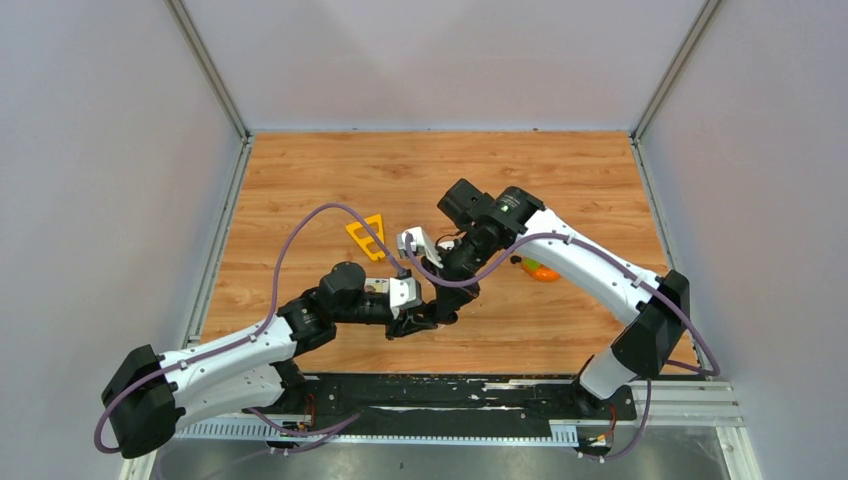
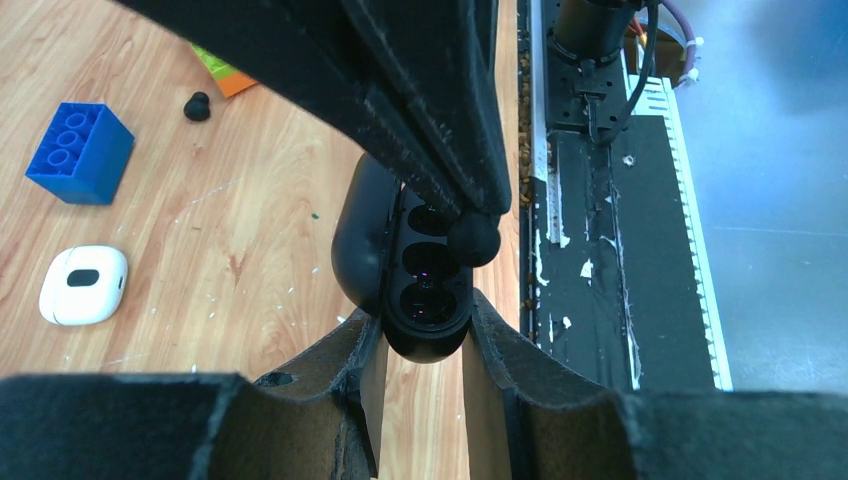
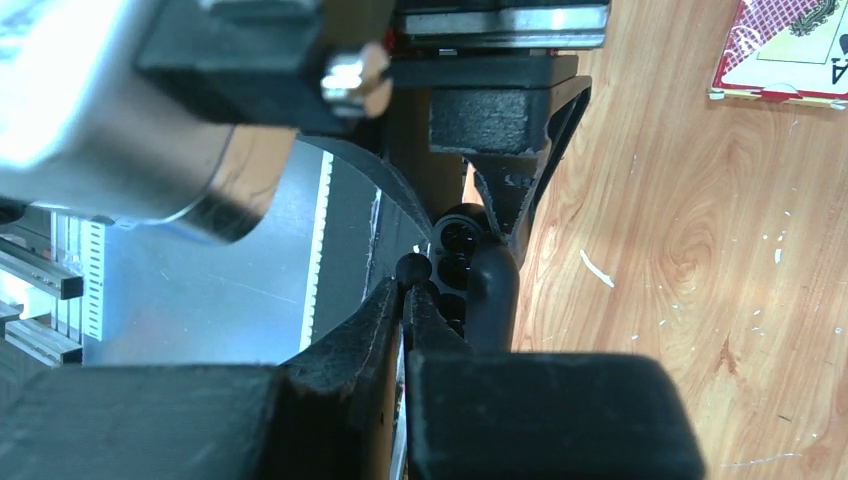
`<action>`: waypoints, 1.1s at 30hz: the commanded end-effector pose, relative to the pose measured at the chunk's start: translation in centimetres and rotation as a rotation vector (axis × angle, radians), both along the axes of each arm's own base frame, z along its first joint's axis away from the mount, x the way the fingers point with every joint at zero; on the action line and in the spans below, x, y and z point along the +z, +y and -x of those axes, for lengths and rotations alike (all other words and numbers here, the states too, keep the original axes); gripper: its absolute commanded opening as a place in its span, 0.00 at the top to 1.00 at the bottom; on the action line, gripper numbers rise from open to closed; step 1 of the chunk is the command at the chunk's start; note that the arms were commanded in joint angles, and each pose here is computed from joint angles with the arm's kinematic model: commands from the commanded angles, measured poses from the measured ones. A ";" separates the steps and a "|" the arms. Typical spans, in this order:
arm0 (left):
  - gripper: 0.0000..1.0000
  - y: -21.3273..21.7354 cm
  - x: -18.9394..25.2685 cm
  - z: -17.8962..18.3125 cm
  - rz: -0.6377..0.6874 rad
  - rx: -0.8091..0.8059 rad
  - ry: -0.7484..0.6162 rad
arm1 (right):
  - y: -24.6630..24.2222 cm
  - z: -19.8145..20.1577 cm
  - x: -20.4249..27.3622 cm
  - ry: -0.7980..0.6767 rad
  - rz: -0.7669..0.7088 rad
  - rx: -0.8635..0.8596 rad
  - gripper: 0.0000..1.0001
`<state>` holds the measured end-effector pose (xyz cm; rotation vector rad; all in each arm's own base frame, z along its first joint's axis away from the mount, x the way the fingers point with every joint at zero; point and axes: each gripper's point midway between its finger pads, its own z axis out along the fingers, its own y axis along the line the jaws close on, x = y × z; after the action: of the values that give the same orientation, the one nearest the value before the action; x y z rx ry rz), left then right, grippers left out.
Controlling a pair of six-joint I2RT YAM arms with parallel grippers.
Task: Insert the wireless bluetooth earbuds into the charging case
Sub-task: Insert the left earbud into the left side groove of the charging case.
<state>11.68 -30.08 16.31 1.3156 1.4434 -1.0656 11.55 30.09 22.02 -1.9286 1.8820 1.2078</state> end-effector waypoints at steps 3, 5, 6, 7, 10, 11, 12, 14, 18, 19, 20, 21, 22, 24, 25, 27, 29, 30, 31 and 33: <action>1.00 -0.6 2.4 0.0 0.042 -0.026 -0.068 | 1.3 -1.2 0.6 -0.062 -0.025 -0.015 0.98; 1.00 -0.7 2.4 0.0 0.039 -0.029 -0.067 | 1.4 -1.4 0.4 -0.070 -0.019 -0.016 0.98; 1.00 -0.7 2.4 0.1 0.041 -0.031 -0.068 | 1.4 -1.5 0.2 -0.073 -0.015 -0.017 0.98; 1.00 -0.7 2.4 0.1 0.041 -0.030 -0.068 | 1.5 -1.6 0.1 -0.076 -0.013 -0.019 0.98; 1.00 -0.8 2.3 0.1 0.040 -0.032 -0.064 | 1.7 -1.7 -0.3 -0.081 -0.002 -0.016 0.98; 1.00 -0.8 2.3 0.1 0.038 -0.031 -0.062 | 1.8 -1.6 -0.4 -0.082 0.000 -0.011 0.98; 1.00 -0.8 2.3 0.1 0.039 -0.031 -0.062 | 1.8 -1.6 -0.5 -0.083 0.003 -0.009 0.98; 1.00 -0.8 2.3 0.1 0.039 -0.031 -0.061 | 1.9 -1.5 -0.6 -0.083 0.007 -0.003 0.98; 1.00 -0.9 2.2 0.0 0.032 -0.026 -0.057 | 2.2 -1.2 -0.6 -0.085 0.008 0.009 0.98; 1.00 -0.9 2.2 0.0 0.032 -0.027 -0.056 | 2.3 -1.3 -0.6 -0.089 0.006 0.011 0.98; 1.00 -0.9 2.2 0.0 0.032 -0.026 -0.054 | 2.3 -1.3 -0.6 -0.091 0.007 0.010 0.98; 1.00 -0.9 2.2 0.0 0.032 -0.027 -0.053 | 2.4 -1.3 -0.6 -0.091 0.007 0.012 0.98; 1.00 -0.9 2.1 0.0 0.031 -0.027 -0.052 | 2.5 -1.3 -0.6 -0.091 0.007 0.013 0.98; 1.00 -0.9 2.1 0.0 0.030 -0.029 -0.050 | 2.7 -1.3 -0.6 -0.095 0.007 0.018 0.98; 1.00 -1.0 2.0 0.1 0.029 -0.032 -0.047 | 2.7 -1.2 -0.7 -0.094 0.012 0.021 0.98; 1.00 -1.0 2.0 0.1 0.029 -0.032 -0.045 | 2.8 -1.0 -0.9 -0.101 0.015 0.035 0.98; 1.00 -1.0 2.1 0.1 0.030 -0.031 -0.045 | 2.9 -0.7 -1.2 -0.106 0.027 0.052 0.98; 1.00 -1.0 2.2 0.1 0.033 -0.031 -0.047 | 2.9 -0.5 -1.4 -0.108 0.034 0.059 0.98; 1.00 -1.0 2.2 0.0 0.033 -0.029 -0.048 | 2.9 -0.4 -1.5 -0.109 0.039 0.062 0.98; 1.00 -1.0 2.2 0.0 0.036 -0.027 -0.050 | 2.9 -0.2 -1.6 -0.110 0.043 0.066 0.98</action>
<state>11.42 -30.10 15.75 1.3554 1.4488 -1.0473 12.16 31.30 20.06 -1.9969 1.9281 1.0821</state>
